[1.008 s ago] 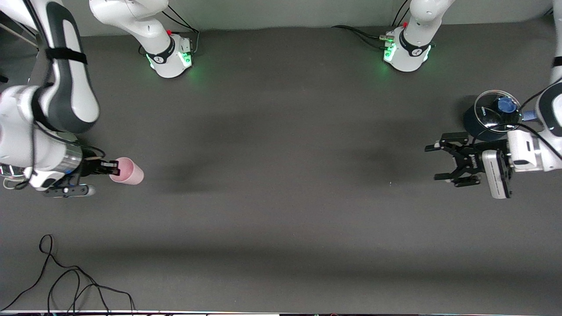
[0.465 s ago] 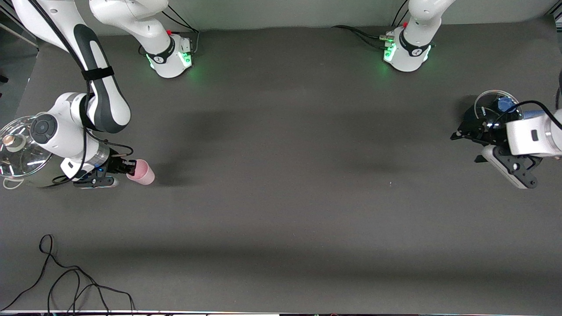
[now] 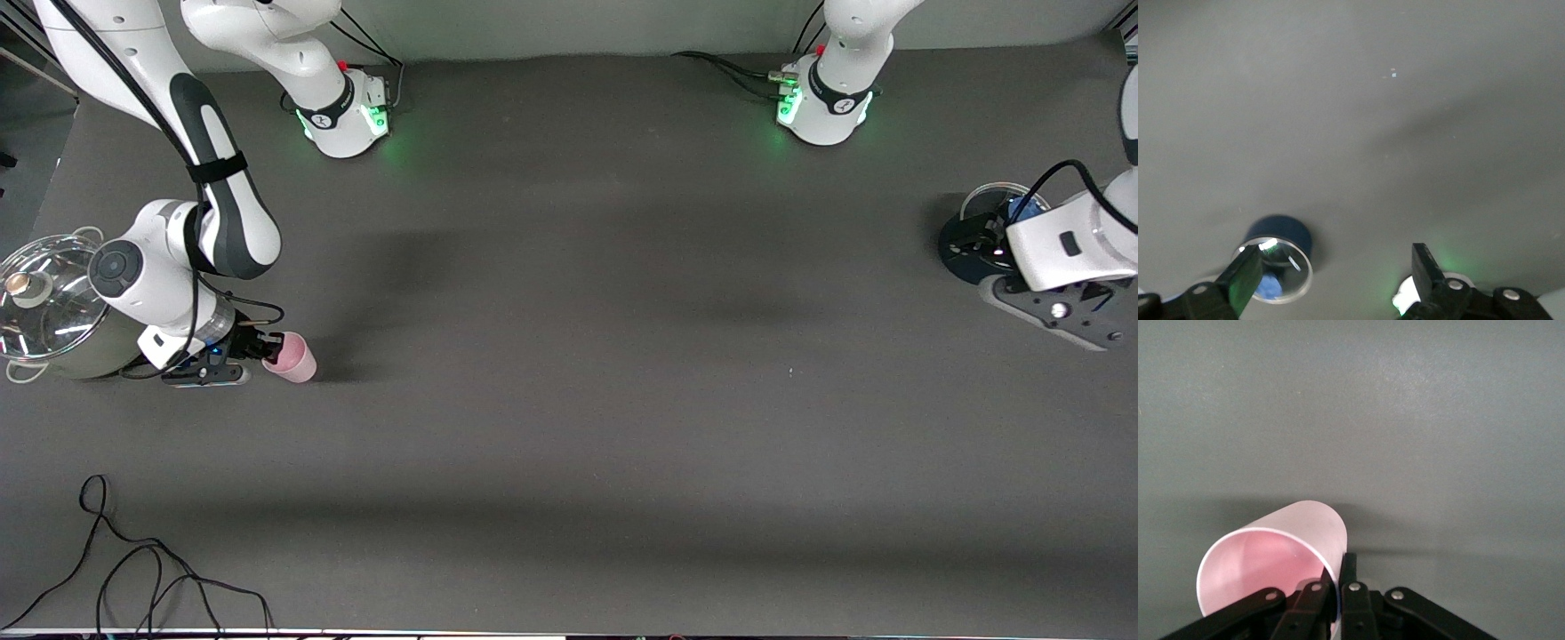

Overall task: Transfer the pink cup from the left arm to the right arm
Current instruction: 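Carry the cup with the right gripper while the left gripper retracts, then set the pink cup on the table and open the right gripper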

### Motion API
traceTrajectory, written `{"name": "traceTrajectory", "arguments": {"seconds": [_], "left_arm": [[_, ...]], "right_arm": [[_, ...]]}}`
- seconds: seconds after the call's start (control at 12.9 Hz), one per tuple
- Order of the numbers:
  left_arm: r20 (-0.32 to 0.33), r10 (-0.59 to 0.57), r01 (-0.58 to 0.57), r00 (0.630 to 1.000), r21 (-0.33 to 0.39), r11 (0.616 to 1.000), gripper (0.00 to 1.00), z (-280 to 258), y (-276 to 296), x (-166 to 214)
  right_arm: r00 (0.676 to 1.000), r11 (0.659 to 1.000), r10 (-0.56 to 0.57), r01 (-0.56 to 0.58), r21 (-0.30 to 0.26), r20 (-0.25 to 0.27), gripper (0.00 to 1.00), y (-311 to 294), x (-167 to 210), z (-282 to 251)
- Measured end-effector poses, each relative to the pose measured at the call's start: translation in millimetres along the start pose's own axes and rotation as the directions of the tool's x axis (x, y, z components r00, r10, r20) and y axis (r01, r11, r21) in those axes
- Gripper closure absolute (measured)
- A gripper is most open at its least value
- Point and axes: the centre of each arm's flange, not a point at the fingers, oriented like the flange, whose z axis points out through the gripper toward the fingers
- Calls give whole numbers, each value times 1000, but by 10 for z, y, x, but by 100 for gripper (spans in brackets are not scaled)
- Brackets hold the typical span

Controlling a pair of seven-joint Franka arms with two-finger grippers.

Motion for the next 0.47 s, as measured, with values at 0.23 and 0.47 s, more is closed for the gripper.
{"name": "traceTrajectory", "arguments": {"seconds": [0.23,0.47], "left_arm": [[-33,-140,140,990,2,990,0,-65,-72,-2],[-64,-149,150,987,5,989,0,-135,-34,18]], "right_arm": [[999,999,36,-36,38,3,70,-30,-2,-66],[996,988,71,-78,137,56,36,-136,-27,-452]]}}
